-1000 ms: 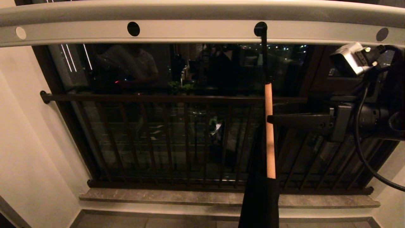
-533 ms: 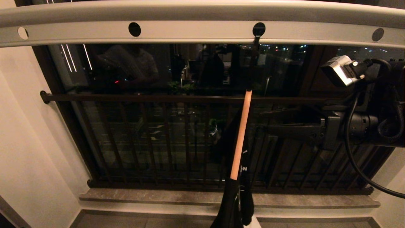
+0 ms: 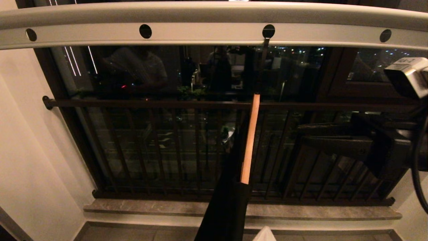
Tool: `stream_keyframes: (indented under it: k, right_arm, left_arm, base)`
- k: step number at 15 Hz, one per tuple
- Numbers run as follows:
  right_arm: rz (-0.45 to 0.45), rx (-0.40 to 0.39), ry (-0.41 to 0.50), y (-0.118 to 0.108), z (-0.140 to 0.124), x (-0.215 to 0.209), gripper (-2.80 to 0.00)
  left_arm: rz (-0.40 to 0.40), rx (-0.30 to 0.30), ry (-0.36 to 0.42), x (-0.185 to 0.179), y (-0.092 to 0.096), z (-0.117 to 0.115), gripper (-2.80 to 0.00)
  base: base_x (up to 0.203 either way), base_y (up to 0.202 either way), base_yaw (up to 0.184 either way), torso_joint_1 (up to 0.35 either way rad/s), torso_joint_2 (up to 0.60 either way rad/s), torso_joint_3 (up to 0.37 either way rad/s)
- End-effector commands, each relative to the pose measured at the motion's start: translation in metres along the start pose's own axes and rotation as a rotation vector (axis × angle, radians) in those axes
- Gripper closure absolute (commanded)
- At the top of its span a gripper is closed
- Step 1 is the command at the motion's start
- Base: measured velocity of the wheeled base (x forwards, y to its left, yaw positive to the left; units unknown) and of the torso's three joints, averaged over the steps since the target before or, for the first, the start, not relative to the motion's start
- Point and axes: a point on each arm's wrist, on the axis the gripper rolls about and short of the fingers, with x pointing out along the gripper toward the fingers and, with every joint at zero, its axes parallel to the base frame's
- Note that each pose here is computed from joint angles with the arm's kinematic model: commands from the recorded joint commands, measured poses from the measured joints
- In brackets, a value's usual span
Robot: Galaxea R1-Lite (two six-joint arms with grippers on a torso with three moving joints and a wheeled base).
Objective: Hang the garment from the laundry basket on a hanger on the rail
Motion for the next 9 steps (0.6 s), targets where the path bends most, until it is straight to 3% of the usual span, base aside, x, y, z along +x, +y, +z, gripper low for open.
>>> stream_keyframes:
  k: [1,4,9]
  right_arm:
    - [-0.009,-0.063,-0.051,0.029,0.008,-0.023,0.0]
    - [-0.058,-0.025,-0.026,0.052,-0.013,-0.047,0.0]
    - [-0.158,-0.074,-0.072,0.103,-0.031,-0.092,0.0]
  left_arm:
    - [0.0,0.0,0.002,0.0,0.0,0.0,0.0]
    - [0.002,-0.009,0.002,0.0,0.0,0.0,0.0]
    - [0.003,-0.009,0.002,0.0,0.0,0.0,0.0]
  base:
    - [0.0,0.0,0.0,0.0,0.0,0.0]
    - [0.0,0.0,0.0,0.0,0.0,0.0]
    - [0.0,0.0,0.0,0.0,0.0,0.0]
